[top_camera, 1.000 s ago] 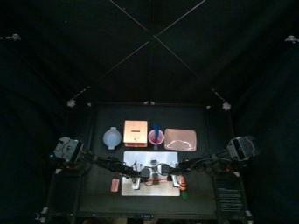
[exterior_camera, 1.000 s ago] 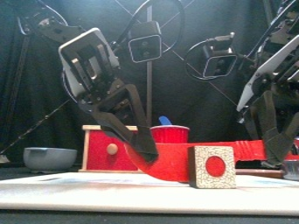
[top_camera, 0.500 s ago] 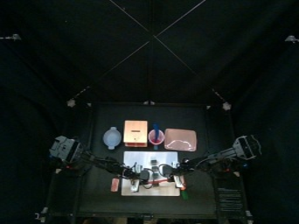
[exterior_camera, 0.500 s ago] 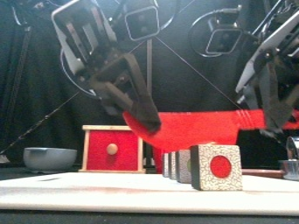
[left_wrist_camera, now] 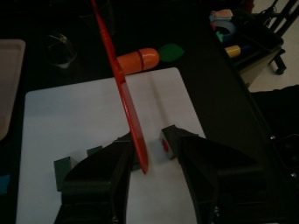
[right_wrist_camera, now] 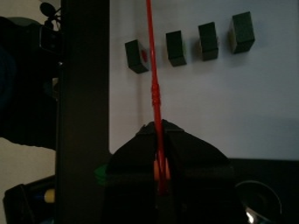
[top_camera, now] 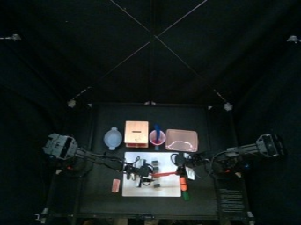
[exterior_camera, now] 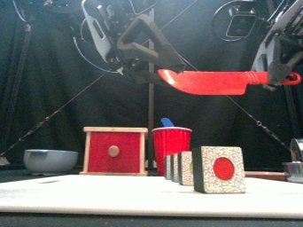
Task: Place sushi on board then cut the sushi with the knife then place the pieces on the plate
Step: Cut the sushi into 4 pieces
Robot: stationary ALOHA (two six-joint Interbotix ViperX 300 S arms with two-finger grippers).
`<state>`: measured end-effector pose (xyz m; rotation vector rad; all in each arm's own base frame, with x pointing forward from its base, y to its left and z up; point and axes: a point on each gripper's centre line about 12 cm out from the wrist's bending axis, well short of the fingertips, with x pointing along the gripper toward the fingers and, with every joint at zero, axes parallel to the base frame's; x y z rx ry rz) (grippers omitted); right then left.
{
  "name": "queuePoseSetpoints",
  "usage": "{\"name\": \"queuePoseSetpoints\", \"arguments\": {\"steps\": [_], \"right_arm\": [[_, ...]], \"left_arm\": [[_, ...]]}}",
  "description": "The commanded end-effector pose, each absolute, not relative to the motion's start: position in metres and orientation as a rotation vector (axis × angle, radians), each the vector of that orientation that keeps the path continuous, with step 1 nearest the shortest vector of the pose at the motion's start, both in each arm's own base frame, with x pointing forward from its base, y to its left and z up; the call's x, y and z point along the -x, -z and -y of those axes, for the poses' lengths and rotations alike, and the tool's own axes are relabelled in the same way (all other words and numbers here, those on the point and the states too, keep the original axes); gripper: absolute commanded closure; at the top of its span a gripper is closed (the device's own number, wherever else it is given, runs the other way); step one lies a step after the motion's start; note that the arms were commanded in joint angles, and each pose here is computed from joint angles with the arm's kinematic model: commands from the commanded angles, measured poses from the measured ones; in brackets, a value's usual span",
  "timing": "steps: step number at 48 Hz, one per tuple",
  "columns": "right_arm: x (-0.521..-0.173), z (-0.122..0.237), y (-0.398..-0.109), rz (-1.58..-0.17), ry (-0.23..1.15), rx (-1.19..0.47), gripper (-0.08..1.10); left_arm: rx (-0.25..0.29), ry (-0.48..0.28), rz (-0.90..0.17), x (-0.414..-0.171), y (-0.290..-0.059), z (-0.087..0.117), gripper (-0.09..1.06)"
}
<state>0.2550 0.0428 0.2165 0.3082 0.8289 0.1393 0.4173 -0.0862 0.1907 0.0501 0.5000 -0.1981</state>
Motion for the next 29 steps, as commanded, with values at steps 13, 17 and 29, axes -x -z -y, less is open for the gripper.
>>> {"name": "queuePoseSetpoints", "arguments": {"steps": [13,17,29], "right_arm": [[-0.202,-0.035,-0.217,-0.849,-0.138,-0.461,0.77],[-0.191,-0.036,-0.208,-0.906,-0.146,-0.503,0.77],[-0.17,-0.024,-0.186,-1.062,-0.024,-0.592,0.76]], "left_arm": [[-0.066,0.178,-0.397,-0.415,-0.218,0.071,0.18],[-0.064,0.174,-0.389,-0.413,-0.214,0.069,0.18],[-0.048,0.149,-0.352,-0.412,-0.212,0.059,0.18]]}}
